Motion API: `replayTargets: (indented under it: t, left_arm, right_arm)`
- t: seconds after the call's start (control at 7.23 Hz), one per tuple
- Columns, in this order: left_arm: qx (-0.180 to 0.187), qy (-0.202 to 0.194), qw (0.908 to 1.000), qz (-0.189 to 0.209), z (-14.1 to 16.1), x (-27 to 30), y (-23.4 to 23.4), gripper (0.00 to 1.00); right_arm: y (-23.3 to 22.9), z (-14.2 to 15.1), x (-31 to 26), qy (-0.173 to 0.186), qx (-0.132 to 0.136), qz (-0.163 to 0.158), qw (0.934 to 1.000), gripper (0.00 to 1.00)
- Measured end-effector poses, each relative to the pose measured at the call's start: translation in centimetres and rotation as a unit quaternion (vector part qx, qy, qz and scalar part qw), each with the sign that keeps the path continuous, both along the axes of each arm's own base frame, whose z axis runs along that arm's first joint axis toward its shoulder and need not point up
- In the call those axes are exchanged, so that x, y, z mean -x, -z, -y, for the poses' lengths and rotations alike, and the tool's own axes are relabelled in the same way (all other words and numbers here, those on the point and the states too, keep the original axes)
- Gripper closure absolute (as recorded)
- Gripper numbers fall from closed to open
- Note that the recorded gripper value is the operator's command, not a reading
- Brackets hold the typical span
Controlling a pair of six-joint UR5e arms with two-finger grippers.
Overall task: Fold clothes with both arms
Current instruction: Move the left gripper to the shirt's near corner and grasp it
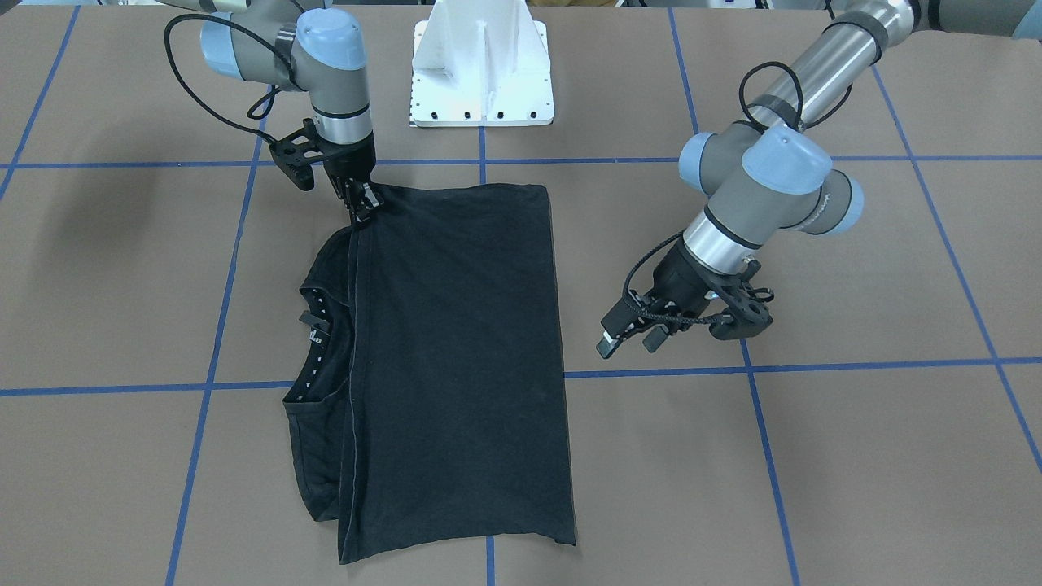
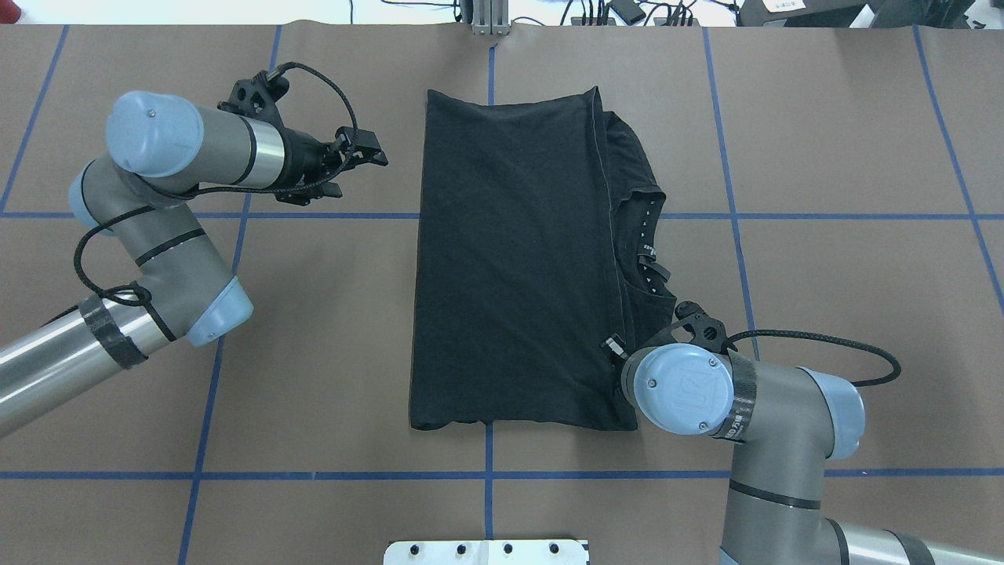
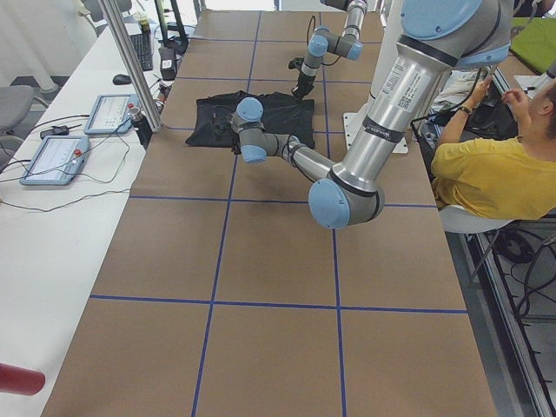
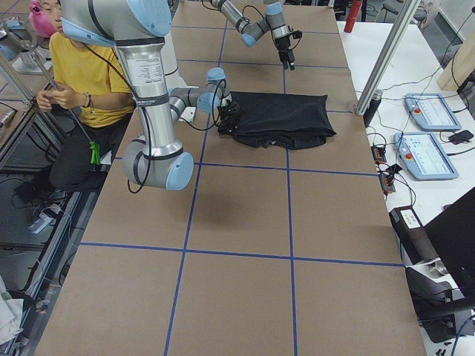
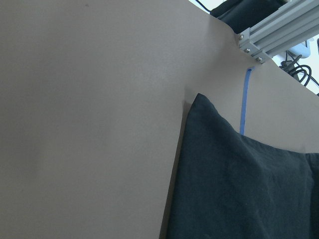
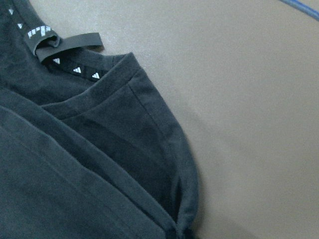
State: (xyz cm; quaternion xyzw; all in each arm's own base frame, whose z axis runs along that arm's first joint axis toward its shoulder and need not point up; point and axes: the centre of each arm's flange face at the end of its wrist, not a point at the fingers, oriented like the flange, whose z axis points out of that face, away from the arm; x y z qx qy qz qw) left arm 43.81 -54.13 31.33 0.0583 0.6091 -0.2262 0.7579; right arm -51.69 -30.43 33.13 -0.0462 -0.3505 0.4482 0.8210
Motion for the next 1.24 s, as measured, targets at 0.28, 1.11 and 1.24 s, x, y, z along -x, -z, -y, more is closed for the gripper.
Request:
replayTargets:
  t: [0.28, 1.11, 1.24]
  left_arm:
    - [0.066, -0.012, 0.9967, -0.047, -4.9, -1.4, 1.2, 0.02]
    - [0.172, -0.020, 0.9837, -0.050, -22.3, -8.1, 0.2, 0.10]
    - [0.174, -0.024, 0.9834, -0.044, -23.6, -9.0, 0.3, 0.15]
  right_arm:
    - [0.6, -0.1, -0.6, 0.002, 0.003, 0.007, 1.0000, 1.00]
    - [0.7, -0.1, -2.7, 0.004, 0.006, 0.013, 0.9999, 1.00]
    - [0.7, -0.2, -2.9, 0.004, 0.006, 0.014, 0.9999, 1.00]
